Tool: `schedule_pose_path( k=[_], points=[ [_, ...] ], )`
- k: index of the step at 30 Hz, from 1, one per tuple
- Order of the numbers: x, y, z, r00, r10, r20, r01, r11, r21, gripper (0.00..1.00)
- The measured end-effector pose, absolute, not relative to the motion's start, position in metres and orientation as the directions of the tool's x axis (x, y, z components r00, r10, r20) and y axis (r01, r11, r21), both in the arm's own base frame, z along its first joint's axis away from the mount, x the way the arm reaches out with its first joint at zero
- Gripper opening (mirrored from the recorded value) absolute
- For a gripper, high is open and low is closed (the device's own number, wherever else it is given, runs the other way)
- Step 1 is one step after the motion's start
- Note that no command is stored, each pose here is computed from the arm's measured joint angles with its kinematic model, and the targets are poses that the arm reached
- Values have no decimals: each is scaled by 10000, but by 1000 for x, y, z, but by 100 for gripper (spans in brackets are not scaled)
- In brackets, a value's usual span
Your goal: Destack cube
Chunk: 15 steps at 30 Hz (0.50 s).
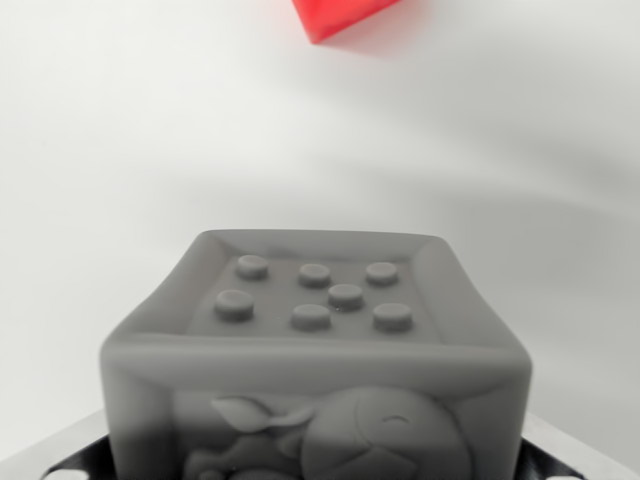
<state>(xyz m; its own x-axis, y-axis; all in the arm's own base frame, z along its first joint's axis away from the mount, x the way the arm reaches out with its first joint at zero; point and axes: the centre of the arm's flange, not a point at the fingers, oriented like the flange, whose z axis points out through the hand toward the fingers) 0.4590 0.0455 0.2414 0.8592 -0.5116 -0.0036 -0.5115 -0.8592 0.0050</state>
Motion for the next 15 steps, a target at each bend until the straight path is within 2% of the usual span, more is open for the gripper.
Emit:
schedule_pose_path(
  k=[10, 15],
  points=[
    [443, 42, 239, 8234, -5675, -28, -5675, -8234, 52, 0],
    [441, 42, 229, 8183, -5748, 1, -5748, -8183, 12, 0]
  ],
)
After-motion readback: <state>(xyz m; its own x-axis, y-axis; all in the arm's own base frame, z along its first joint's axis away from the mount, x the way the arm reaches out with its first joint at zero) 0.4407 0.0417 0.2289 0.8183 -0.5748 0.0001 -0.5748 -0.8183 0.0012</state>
